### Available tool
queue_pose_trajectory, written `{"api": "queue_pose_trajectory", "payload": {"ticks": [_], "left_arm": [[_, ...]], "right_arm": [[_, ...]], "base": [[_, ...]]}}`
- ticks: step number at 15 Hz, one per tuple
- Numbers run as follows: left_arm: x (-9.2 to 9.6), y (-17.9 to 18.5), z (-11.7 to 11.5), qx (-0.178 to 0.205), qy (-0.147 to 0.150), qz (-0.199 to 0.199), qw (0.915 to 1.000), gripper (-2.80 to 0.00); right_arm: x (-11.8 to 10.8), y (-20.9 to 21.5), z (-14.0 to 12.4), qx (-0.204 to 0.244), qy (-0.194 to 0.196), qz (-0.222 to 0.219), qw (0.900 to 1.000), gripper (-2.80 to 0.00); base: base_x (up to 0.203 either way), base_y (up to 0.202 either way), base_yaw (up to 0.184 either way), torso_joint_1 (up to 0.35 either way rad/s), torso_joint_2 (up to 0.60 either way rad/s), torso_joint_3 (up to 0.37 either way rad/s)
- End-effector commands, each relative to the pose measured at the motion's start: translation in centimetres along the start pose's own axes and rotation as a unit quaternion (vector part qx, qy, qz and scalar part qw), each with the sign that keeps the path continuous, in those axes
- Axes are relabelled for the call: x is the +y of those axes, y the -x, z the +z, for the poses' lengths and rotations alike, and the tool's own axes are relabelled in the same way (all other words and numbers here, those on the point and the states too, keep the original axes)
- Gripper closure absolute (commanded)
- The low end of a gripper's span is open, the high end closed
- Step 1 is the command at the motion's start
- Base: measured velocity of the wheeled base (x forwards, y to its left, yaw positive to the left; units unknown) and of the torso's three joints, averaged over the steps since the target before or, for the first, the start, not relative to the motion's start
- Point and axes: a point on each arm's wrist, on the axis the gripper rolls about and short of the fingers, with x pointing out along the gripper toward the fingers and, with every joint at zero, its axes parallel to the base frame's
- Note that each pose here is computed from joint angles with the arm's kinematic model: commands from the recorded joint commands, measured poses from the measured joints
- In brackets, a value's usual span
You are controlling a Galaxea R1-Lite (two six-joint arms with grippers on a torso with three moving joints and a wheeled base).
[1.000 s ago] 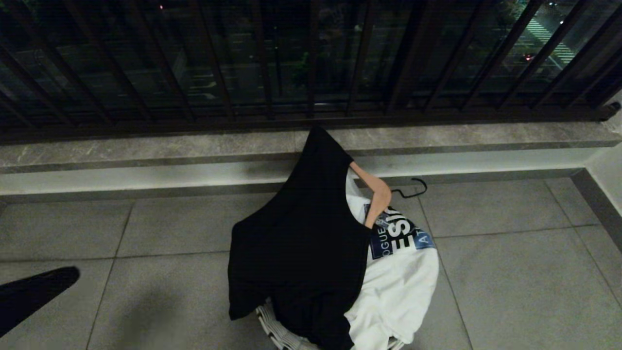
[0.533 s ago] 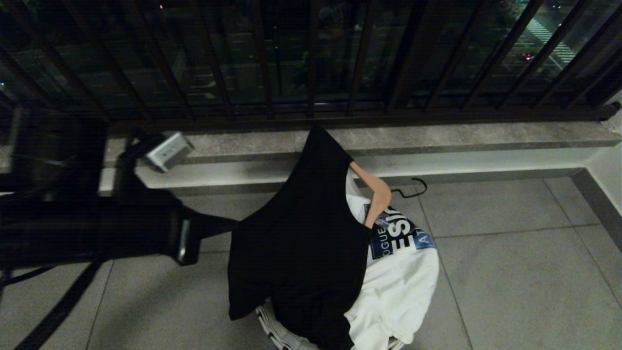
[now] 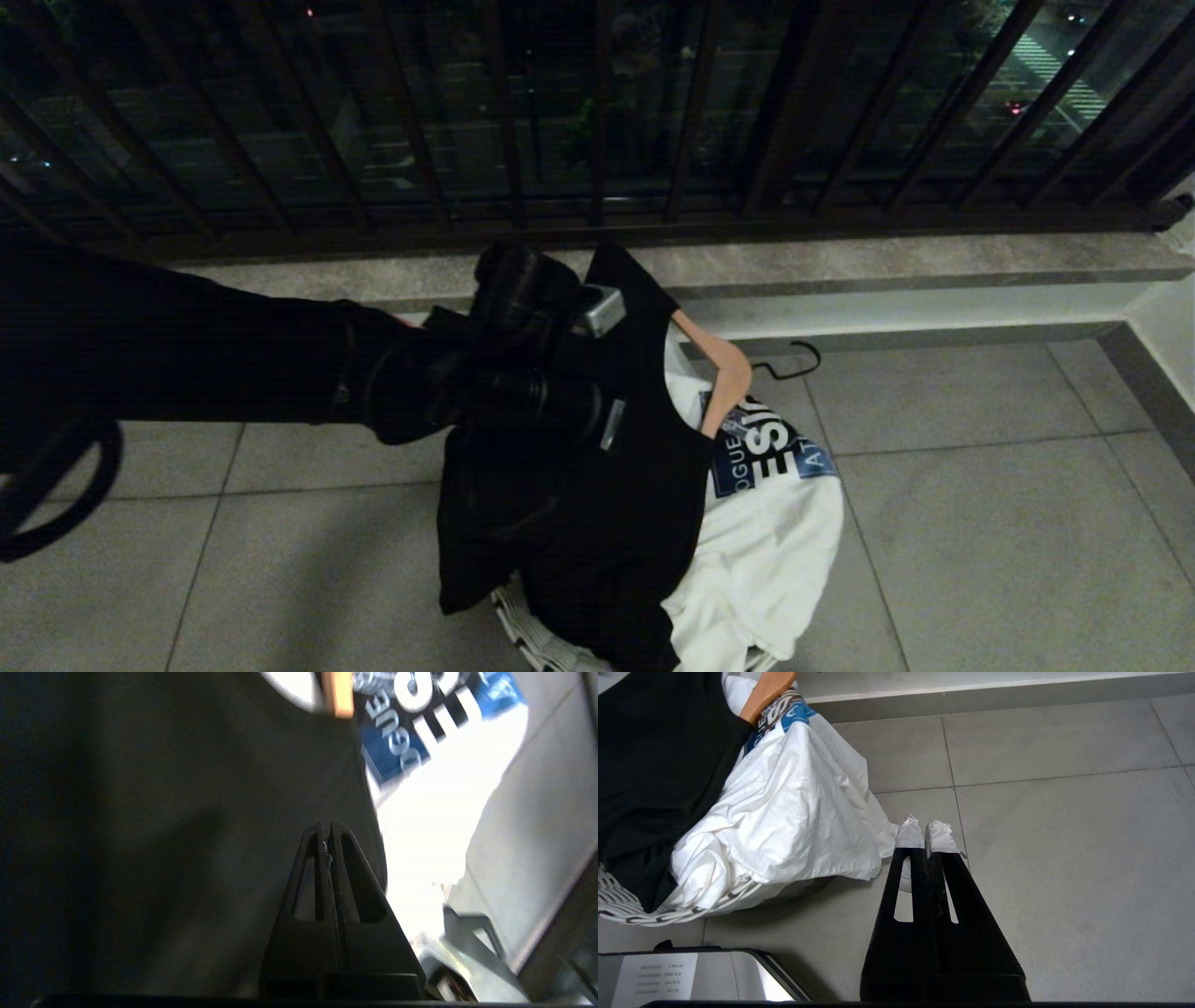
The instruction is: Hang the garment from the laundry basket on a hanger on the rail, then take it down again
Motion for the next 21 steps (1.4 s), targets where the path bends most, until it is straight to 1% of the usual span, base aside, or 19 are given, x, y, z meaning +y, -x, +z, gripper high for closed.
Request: {"api": "queue_pose_trajectory", "payload": {"ticks": [1, 4, 6, 8, 9, 10, 14, 16, 18, 19, 20, 21], "left_arm": [[-0.8, -5.2, -1.0, 0.023, -0.009, -0.008, 0.9997, 0.0], [-2.4, -8.4, -0.6, 0.008, -0.03, -0.008, 0.9995, 0.0], [-2.6, -10.2, -0.5, 0.001, -0.052, -0.004, 0.9986, 0.0], [-2.4, -11.5, -0.4, -0.01, -0.068, 0.02, 0.9974, 0.0], [-2.6, -11.8, -0.3, -0.014, -0.075, 0.022, 0.9968, 0.0], [-3.2, -11.9, -0.3, -0.014, -0.078, 0.017, 0.9967, 0.0], [-4.9, -13.3, -0.9, -0.015, -0.088, 0.003, 0.996, 0.0], [-5.1, -13.5, -0.6, -0.038, -0.09, 0.003, 0.9952, 0.0], [-5.1, -12.9, 0.3, -0.06, -0.095, 0.024, 0.9933, 0.0], [-5.2, -12.5, 0.6, -0.066, -0.106, 0.029, 0.9918, 0.0], [-5.2, -12.4, 0.8, -0.068, -0.109, 0.034, 0.9912, -2.8], [-5.1, -12.4, 0.7, -0.068, -0.109, 0.038, 0.991, -2.8]], "right_arm": [[0.0, 0.0, 0.0, 0.0, 0.0, 0.0, 1.0, 0.0], [0.0, 0.0, 0.0, 0.0, 0.0, 0.0, 1.0, 0.0], [0.0, 0.0, 0.0, 0.0, 0.0, 0.0, 1.0, 0.0], [0.0, 0.0, 0.0, 0.0, 0.0, 0.0, 1.0, 0.0], [0.0, 0.0, 0.0, 0.0, 0.0, 0.0, 1.0, 0.0], [0.0, 0.0, 0.0, 0.0, 0.0, 0.0, 1.0, 0.0], [0.0, 0.0, 0.0, 0.0, 0.0, 0.0, 1.0, 0.0], [0.0, 0.0, 0.0, 0.0, 0.0, 0.0, 1.0, 0.0], [0.0, 0.0, 0.0, 0.0, 0.0, 0.0, 1.0, 0.0], [0.0, 0.0, 0.0, 0.0, 0.0, 0.0, 1.0, 0.0], [0.0, 0.0, 0.0, 0.0, 0.0, 0.0, 1.0, 0.0], [0.0, 0.0, 0.0, 0.0, 0.0, 0.0, 1.0, 0.0]], "base": [[0.0, 0.0, 0.0, 0.0, 0.0, 0.0], [0.0, 0.0, 0.0, 0.0, 0.0, 0.0], [0.0, 0.0, 0.0, 0.0, 0.0, 0.0], [0.0, 0.0, 0.0, 0.0, 0.0, 0.0], [0.0, 0.0, 0.0, 0.0, 0.0, 0.0], [0.0, 0.0, 0.0, 0.0, 0.0, 0.0], [0.0, 0.0, 0.0, 0.0, 0.0, 0.0], [0.0, 0.0, 0.0, 0.0, 0.0, 0.0], [0.0, 0.0, 0.0, 0.0, 0.0, 0.0], [0.0, 0.0, 0.0, 0.0, 0.0, 0.0], [0.0, 0.0, 0.0, 0.0, 0.0, 0.0], [0.0, 0.0, 0.0, 0.0, 0.0, 0.0]]}}
